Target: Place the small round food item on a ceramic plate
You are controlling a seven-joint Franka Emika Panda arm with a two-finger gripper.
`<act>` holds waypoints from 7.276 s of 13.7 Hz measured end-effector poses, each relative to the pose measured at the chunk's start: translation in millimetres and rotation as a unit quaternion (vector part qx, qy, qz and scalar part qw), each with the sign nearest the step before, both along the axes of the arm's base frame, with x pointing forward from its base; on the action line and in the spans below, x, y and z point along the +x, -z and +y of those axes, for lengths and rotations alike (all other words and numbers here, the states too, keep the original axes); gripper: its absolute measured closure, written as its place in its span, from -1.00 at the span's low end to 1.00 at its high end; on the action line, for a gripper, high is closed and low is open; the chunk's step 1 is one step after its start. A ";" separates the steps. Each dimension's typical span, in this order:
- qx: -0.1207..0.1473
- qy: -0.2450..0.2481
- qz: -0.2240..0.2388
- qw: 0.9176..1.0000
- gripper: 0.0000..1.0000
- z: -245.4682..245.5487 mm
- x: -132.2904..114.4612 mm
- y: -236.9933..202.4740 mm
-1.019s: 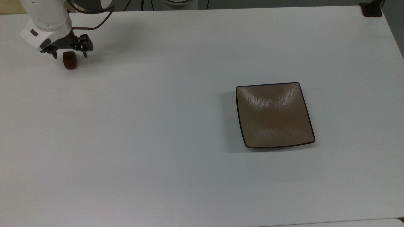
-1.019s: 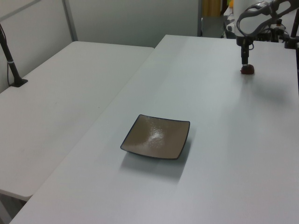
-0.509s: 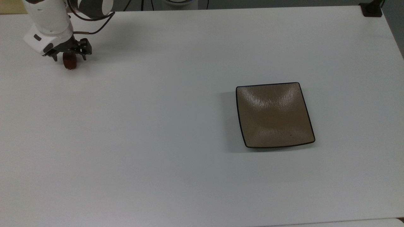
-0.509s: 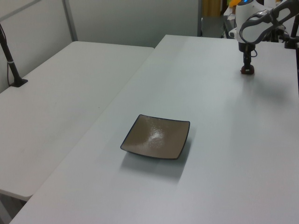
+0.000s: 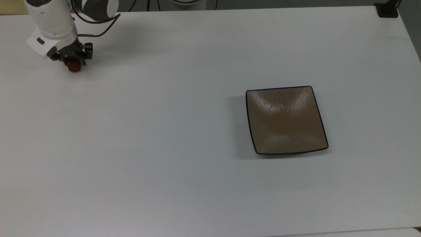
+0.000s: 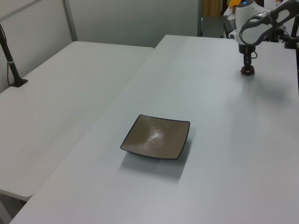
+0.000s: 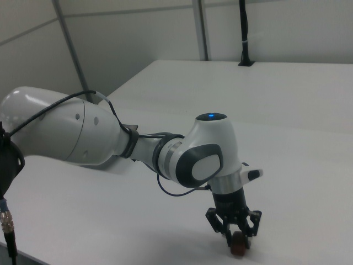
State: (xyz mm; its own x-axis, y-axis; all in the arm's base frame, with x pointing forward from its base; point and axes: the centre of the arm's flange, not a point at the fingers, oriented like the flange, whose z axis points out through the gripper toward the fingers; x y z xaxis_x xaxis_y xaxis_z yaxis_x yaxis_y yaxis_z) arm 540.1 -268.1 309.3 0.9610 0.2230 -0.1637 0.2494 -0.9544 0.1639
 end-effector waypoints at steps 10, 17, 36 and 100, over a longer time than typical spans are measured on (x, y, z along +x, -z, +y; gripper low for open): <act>-0.002 -0.007 -0.005 1.000 0.74 13.2 4.9 -29.1; 0.030 -0.040 -0.029 0.998 0.73 106.8 16.4 -198.2; 0.137 -0.077 -0.077 0.985 0.60 381.2 26.4 -282.3; 0.120 0.043 -0.116 0.985 -1.00 332.6 8.4 -306.6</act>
State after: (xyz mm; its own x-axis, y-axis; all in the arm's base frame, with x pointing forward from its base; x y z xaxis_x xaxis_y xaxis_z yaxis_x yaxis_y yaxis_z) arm 548.6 64.5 615.9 0.9832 0.1450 0.1107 0.1487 -0.9886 -0.0257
